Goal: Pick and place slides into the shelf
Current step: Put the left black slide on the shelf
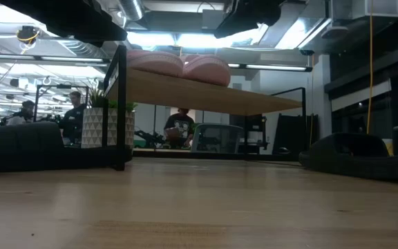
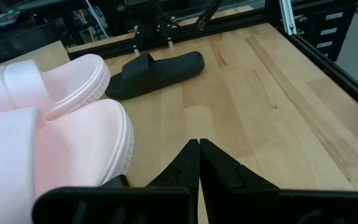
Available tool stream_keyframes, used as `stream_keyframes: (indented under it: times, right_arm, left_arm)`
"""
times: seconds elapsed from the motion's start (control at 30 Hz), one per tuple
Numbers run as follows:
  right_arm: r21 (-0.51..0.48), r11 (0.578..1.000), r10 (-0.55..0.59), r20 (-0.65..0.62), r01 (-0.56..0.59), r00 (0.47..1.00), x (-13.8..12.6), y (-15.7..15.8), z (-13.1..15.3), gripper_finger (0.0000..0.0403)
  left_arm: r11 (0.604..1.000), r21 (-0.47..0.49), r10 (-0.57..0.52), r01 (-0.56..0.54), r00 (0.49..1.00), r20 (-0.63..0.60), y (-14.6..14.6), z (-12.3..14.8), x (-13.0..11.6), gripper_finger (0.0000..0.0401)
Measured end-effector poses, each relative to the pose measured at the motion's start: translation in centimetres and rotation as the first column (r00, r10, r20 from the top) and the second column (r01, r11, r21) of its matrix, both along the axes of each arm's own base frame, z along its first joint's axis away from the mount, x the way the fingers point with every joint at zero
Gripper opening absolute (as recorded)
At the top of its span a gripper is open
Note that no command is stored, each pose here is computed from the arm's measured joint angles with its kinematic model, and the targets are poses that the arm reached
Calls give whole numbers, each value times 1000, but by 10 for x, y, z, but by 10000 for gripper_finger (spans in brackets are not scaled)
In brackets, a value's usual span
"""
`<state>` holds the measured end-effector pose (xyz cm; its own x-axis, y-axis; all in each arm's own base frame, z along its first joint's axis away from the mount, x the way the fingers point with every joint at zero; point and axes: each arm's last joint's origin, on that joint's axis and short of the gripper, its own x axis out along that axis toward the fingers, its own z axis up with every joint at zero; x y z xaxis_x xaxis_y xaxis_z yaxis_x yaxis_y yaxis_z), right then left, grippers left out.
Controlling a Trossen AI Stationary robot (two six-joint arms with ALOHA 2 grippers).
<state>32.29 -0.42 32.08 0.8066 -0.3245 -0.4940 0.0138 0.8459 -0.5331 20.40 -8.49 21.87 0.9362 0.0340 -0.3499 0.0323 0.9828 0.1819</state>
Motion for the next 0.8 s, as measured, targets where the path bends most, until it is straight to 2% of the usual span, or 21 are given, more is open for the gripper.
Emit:
stream_keyframes:
  times: [0.17,0.37,0.5,0.8]
  right_arm:
    - [46,999,-11,-24,12,1000,-3,7,-3,193]
    - [44,995,91,-42,-90,995,-8,38,-2,193]
    - [56,987,155,-56,-152,986,-20,60,2,193]
    - [238,965,139,-103,-111,985,-50,90,5,193]
  left_arm:
    - [1000,-5,0,0,1000,8,0,1,0,5]
    - [1000,-15,-17,18,999,36,-5,12,2,5]
    - [997,5,-74,73,994,84,-13,29,-1,5]
    - [984,-2,-174,176,974,143,-28,43,-18,5]
